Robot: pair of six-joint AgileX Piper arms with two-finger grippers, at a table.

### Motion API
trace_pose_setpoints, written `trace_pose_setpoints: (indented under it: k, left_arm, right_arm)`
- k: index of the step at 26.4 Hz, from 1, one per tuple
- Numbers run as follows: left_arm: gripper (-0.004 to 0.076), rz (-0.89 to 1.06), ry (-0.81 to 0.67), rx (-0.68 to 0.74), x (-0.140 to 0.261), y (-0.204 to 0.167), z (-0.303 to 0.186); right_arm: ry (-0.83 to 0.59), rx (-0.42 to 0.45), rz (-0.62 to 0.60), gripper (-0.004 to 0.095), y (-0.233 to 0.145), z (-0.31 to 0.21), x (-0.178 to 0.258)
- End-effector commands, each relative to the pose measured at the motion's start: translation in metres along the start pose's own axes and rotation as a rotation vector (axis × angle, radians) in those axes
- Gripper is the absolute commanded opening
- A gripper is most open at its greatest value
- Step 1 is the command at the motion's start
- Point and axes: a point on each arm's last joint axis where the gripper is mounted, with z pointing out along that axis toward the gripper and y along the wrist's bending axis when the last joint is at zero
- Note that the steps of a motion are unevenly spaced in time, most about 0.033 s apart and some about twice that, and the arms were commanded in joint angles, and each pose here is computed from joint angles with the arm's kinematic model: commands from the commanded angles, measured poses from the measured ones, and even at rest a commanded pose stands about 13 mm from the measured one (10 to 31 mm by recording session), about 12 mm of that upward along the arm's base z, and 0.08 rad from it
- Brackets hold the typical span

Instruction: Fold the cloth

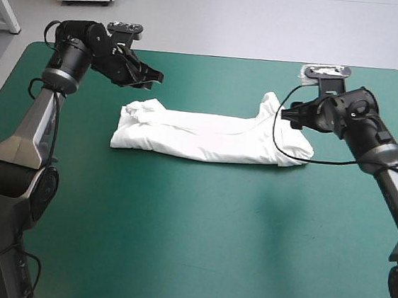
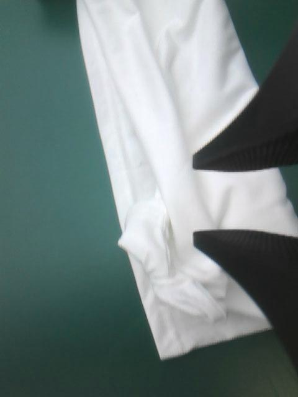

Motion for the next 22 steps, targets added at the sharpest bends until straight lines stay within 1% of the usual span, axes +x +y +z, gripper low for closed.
trace_pose_setpoints:
  k: [1,2,5,7,11,15,16,17,18,19,22]
  left_arm:
    - [0.0053,0.028,-0.019,0.1,0.003,-0.035,-0.022]
    - [-0.0003,0.046,-0.017,0.109,0.004,-0.042,-0.016]
    - [-0.0009,0.089,-0.001,0.137,0.008,-0.064,0.007]
    - [-0.0009,0.108,0.024,0.152,0.011,-0.076,0.024]
    - [-0.0009,0.146,0.085,0.182,0.019,-0.101,0.059]
    - [-0.0009,0.16,0.126,0.194,0.027,-0.116,0.092]
    - [-0.0009,0.163,0.135,0.193,0.029,-0.118,0.101]
    - [-0.0009,0.161,0.152,0.172,0.033,-0.121,0.117]
    - [-0.0009,0.171,0.158,0.159,0.035,-0.122,0.123]
    - [-0.0009,0.178,0.183,0.152,0.04,-0.123,0.136]
    - [-0.0009,0.186,0.228,0.154,0.048,-0.127,0.15]
  right_arm:
    - [-0.027,0.002,0.058,0.0741,-0.031,-0.02,-0.008]
    - [-0.009,-0.017,0.076,0.0741,-0.037,-0.019,-0.007]
    - [0.032,-0.083,0.129,0.0741,-0.052,-0.018,-0.004]
    - [0.055,-0.108,0.151,0.0741,-0.06,-0.017,-0.002]
    - [0.081,-0.13,0.162,0.0741,-0.073,-0.017,0.002]
    - [0.098,-0.154,0.145,0.0741,-0.072,-0.013,0.003]
    - [0.101,-0.172,0.145,0.0741,-0.07,-0.011,0.003]
    - [0.119,-0.214,0.147,0.0741,-0.066,-0.002,0.003]
    - [0.127,-0.229,0.149,0.0741,-0.065,0.002,0.003]
    - [0.157,-0.264,0.158,0.0741,-0.062,0.016,0.004]
    - [0.208,-0.31,0.17,0.0741,-0.057,0.046,0.008]
